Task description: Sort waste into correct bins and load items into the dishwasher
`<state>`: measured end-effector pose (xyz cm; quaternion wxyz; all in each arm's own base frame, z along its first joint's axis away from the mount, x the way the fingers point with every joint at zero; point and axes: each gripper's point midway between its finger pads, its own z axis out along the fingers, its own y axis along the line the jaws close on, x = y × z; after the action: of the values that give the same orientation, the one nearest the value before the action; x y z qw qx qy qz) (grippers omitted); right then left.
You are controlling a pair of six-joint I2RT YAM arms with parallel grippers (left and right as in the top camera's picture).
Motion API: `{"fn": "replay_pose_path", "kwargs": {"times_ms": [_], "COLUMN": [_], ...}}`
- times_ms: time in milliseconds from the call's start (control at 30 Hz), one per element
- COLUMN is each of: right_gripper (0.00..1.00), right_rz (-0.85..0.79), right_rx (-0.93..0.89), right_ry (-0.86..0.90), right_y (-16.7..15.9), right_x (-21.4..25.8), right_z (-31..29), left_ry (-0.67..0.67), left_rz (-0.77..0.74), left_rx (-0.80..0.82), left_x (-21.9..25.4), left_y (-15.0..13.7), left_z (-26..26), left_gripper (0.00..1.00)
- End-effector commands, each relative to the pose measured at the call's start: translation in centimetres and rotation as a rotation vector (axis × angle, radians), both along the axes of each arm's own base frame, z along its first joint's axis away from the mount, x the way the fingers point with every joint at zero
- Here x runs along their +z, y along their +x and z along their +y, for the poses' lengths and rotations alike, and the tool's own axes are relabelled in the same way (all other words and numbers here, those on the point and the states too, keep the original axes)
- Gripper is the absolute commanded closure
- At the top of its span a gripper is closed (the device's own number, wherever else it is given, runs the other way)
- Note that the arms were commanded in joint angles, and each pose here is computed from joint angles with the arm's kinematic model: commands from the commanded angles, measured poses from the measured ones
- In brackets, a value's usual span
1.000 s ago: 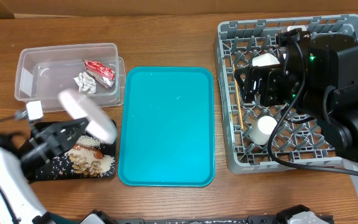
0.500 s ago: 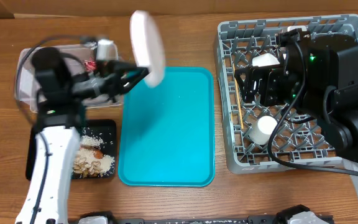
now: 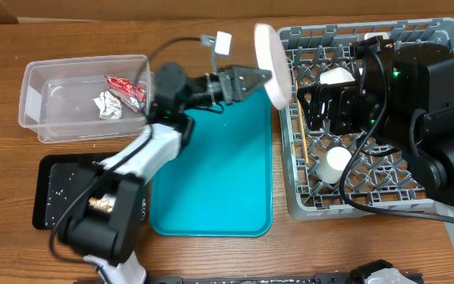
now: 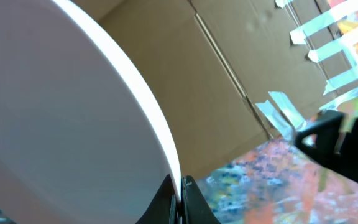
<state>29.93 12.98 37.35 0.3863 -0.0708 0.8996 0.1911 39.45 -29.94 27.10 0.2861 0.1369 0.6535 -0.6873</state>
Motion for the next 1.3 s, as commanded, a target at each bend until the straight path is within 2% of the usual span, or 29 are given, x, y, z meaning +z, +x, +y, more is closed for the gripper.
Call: {"fn": "replay_pose_path", "kwargs": {"times_ms": [0,300,433,500,533,567,733,867,1067,1233,1267], "right_gripper": [0.0,0.0,0.0,0.0,0.0,0.0,0.0,0.0,0.0,0.0,0.0], "right_rz": [-0.016,-0.016,-0.016,-0.016,-0.016,-0.016,-0.016,-0.016,-0.016,-0.016,-0.016], "right_rx": [-0.011,-0.011,-0.011,-0.011,-0.011,-0.011,-0.011,-0.011,-0.011,-0.011,-0.011], "right_ry": [0.001,0.001,0.001,0.001,0.001,0.001,0.001,0.001,0.001,0.001,0.001], "right_y": [-0.2,-0.2,-0.2,-0.2,-0.2,-0.2,-0.2,-0.2,-0.2,-0.2,-0.2], "right_x": [0.5,0.5,0.5,0.5,0.5,0.5,0.5,0.5,0.5,0.5,0.5], "right_z": [-0.3,-0.3,-0.3,-0.3,-0.3,-0.3,-0.3,-0.3,-0.3,-0.3,-0.3], "left_ry": [-0.038,0.022,0.036,0.036,0.037,0.037,0.048,0.131,0.416,0.732,0.848], "left_rz": [0.047,0.149,0.139,0.135,0.134,0.131,0.091,0.104,0.127,0.12,0.135], "left_rx": [-0.022,-0.055,-0.059,-0.064,-0.067,-0.074,-0.084,-0.033,0.172,0.341,0.405], "left_x": [0.6,-4.3,-4.6,-4.4,-4.3,-4.0,-2.3,-1.9,-2.2,0.0,0.6], "left_y": [0.1,0.1,0.2,0.3,0.4,0.5,1.0,2.2,3.2,0.7,-0.6], "left_z": [-1.9,-3.9,-3.6,-3.4,-3.3,-3.3,-3.1,-1.9,3.6,10.5,12.9], "left_gripper": [0.96,0.94,0.62,0.3,0.05,0.0,0.0,0.0,0.0,0.0,0.0]}}
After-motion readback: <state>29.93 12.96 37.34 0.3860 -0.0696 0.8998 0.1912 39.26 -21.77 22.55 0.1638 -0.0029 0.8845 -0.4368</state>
